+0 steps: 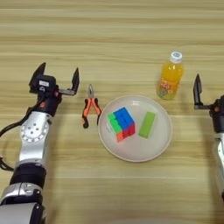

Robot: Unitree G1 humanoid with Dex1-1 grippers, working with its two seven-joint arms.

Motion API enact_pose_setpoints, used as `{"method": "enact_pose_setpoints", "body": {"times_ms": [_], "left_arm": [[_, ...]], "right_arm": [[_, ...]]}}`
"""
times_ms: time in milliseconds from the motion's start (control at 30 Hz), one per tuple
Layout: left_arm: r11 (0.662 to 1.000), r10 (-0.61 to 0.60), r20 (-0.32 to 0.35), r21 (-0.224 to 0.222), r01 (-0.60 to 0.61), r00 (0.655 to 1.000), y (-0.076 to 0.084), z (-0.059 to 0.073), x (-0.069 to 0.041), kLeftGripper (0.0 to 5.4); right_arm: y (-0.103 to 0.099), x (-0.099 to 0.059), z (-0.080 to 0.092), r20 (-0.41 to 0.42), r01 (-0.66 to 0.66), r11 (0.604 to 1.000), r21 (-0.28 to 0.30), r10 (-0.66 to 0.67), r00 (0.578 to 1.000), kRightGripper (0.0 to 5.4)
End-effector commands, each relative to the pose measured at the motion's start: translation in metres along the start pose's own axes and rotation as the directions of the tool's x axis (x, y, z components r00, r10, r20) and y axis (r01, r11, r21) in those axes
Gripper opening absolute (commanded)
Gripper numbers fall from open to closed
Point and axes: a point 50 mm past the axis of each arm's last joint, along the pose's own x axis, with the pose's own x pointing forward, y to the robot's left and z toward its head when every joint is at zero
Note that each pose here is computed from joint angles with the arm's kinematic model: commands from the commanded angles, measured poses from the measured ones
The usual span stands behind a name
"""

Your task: Move the objects on the table

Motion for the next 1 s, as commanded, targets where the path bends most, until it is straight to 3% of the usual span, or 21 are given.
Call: {"method": "enact_pose_setpoints", "body": {"times_ms": [33,167,333,433,567,733,833,1000], "left_arm": [[0.995,-0.100,-0.001,-0.003,0.100,0.995,-0.007,0.010,0.000,5.40],[0.974,-0.223,0.016,-0.034,0.223,0.975,-0.018,0.024,0.001,5.40],[0.885,-0.452,0.066,-0.092,0.457,0.889,-0.038,0.045,-0.009,5.40],[0.809,-0.558,0.095,-0.162,0.566,0.824,-0.043,0.053,-0.019,5.40],[0.708,-0.682,0.090,-0.168,0.686,0.726,-0.049,0.057,-0.037,5.40],[0.584,-0.800,0.038,-0.176,0.792,0.598,-0.059,0.051,-0.058,5.40],[0.558,-0.822,0.014,-0.182,0.809,0.570,-0.062,0.047,-0.063,5.40],[0.559,-0.826,-0.044,-0.188,0.808,0.562,-0.067,0.036,-0.066,5.40]], "right_arm": [[0.004,0.001,0.003,0.012,-0.006,1.000,-0.001,0.006,1.000,5.37],[0.005,0.000,0.005,0.013,-0.008,1.000,-0.002,0.008,1.000,5.37],[0.005,-0.001,0.006,0.014,-0.007,1.000,-0.002,0.007,1.000,5.37],[0.006,-0.001,0.007,0.016,-0.009,1.000,-0.002,0.009,1.000,5.37],[0.006,-0.002,0.009,0.015,-0.008,1.000,-0.002,0.008,1.000,5.37],[0.006,-0.003,0.010,0.015,-0.010,1.000,-0.002,0.010,1.000,5.37],[0.006,-0.003,0.010,0.016,-0.009,1.000,-0.002,0.009,1.000,5.37],[0.007,-0.003,0.011,0.017,-0.010,1.000,-0.001,0.010,1.000,5.37]]}}
